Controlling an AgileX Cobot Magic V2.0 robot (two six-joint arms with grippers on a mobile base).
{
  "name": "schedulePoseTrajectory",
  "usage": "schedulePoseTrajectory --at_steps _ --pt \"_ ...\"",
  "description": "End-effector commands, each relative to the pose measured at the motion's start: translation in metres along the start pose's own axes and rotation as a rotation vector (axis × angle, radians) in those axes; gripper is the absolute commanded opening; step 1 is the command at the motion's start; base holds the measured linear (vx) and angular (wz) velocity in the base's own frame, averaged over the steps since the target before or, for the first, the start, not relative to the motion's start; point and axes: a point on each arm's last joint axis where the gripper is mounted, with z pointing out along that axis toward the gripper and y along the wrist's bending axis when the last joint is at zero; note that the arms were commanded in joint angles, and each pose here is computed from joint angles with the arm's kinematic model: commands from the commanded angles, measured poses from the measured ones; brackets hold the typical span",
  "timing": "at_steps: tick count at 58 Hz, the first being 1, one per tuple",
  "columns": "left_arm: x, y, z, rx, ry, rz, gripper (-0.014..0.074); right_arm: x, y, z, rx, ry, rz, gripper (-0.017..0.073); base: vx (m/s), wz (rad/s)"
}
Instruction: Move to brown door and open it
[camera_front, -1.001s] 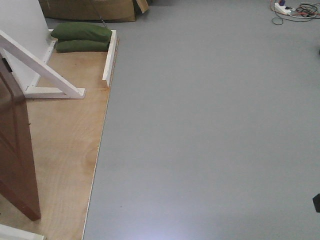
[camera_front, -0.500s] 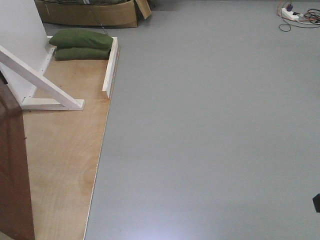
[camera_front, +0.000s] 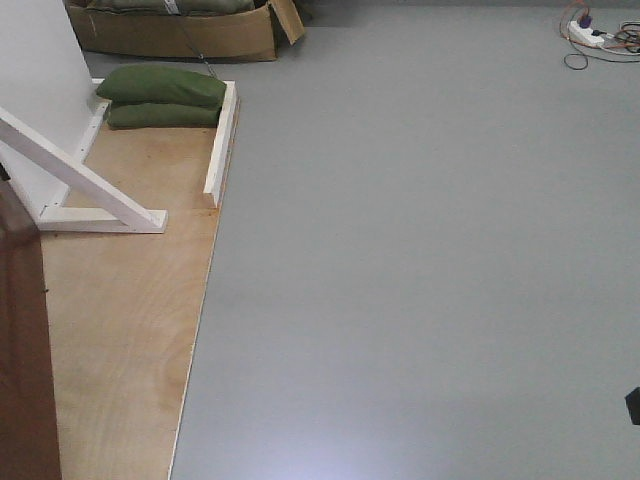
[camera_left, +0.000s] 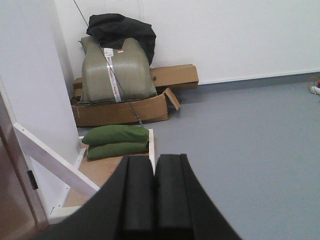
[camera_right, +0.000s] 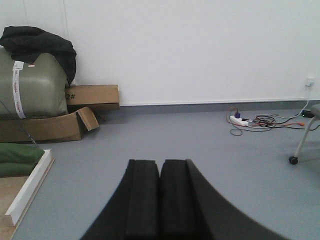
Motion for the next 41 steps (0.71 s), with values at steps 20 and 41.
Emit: schedulePoseTrajectory --at_steps 20,41 --pt "-0.0168 0.0001 -0.0034 0.001 -0.122 -0.015 -0.0003 -0.0061 -0.0008 -0.001 0.012 -0.085 -0.012 0.0 0.04 0.0" --pt "-0.0172 0.0001 -0.0035 0.0 -0.119 -0.015 -0.0003 -0.0061 -0.0008 -0.001 0.012 -0.085 -0.012 0.0 0.0 0.0"
